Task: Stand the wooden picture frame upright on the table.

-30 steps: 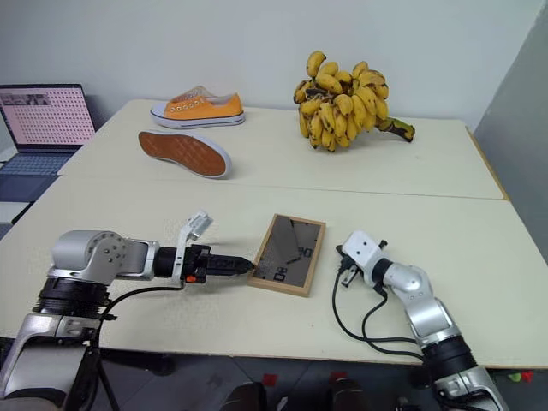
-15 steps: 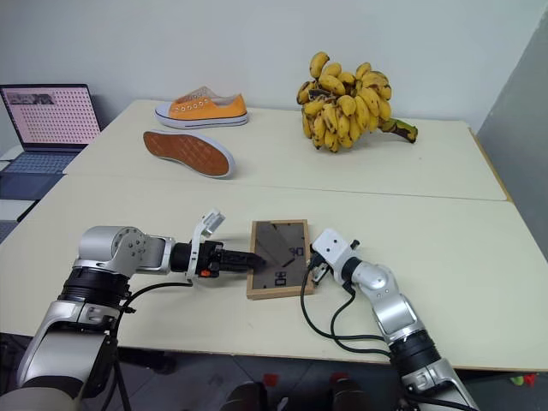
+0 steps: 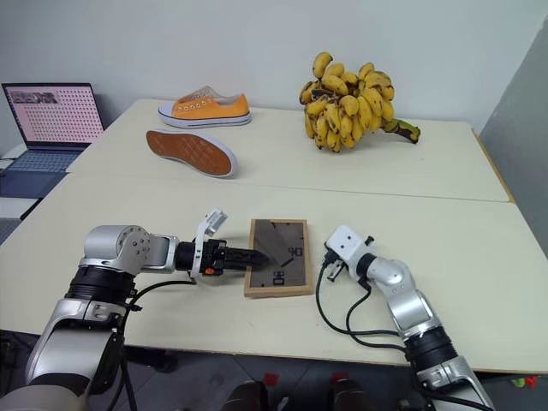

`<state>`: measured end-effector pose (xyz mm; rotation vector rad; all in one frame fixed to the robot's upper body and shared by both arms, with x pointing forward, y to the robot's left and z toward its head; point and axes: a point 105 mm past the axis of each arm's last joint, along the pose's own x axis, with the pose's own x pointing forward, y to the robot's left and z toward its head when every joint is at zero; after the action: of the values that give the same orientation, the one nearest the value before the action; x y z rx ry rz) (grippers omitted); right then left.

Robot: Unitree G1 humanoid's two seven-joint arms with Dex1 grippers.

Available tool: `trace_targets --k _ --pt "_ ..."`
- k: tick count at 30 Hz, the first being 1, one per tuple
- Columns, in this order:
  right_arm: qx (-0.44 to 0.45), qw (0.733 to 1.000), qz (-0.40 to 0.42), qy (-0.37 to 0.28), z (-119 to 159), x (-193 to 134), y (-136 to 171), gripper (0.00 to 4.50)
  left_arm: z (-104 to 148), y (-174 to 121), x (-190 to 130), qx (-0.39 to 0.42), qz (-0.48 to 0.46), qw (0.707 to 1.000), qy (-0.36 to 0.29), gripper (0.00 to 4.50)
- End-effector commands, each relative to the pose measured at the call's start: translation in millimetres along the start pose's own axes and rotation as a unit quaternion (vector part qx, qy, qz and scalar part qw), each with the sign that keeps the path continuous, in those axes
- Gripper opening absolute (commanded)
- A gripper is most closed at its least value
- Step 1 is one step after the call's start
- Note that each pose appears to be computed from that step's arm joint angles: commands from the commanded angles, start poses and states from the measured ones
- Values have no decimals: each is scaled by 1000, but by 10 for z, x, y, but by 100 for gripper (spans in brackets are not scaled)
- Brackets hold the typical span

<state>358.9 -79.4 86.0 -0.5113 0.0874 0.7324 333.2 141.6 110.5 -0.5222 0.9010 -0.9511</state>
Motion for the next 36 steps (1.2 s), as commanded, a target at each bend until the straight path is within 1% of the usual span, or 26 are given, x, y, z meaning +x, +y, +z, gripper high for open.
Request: trace_targets --k 1,5,10,14,15,16,17,18,19,22,24,27,31,33,36 --pt "5 999 3 -33 207 83 86 0 45 -54 31 4 -7 1000 -7 380" --pt "10 999 2 -44 300 158 135 0 75 -72 34 -2 -14 1000 -14 380" --pt "8 999 -1 -46 321 190 108 0 114 -117 32 -4 -26 999 -21 380" --pt "7 999 -4 -46 321 195 77 0 172 -190 16 2 -41 999 -32 314" --pt "7 999 -5 -46 321 197 70 0 176 -200 17 2 -42 999 -32 285" --pt "6 999 -5 -46 321 197 64 0 178 -206 18 2 -43 999 -32 270" --pt "5 999 -6 -46 321 198 58 0 182 -212 19 3 -44 999 -32 241" --pt "4 999 -6 -46 321 199 49 0 189 -217 18 3 -44 998 -33 226" --pt "4 999 -7 -45 320 200 41 0 198 -223 17 3 -46 998 -34 201" --pt "1 999 -9 -45 321 206 14 0 231 -241 10 3 -49 998 -40 152" --pt "-2 999 -12 -44 316 208 -11 0 249 -260 7 3 -54 998 -44 133" --pt "-6 999 -19 -40 288 193 -78 0 268 -290 0 14 -57 997 -48 132" --pt "-16 999 -45 -24 180 58 -356 0 377 -351 -91 67 -52 993 -78 132" --pt "-21 998 -60 -14 125 -40 -523 0 484 -373 -166 84 -46 990 -103 132" --pt "-20 995 -95 -4 90 -253 -880 0 720 -459 -327 129 -32 979 -152 132"
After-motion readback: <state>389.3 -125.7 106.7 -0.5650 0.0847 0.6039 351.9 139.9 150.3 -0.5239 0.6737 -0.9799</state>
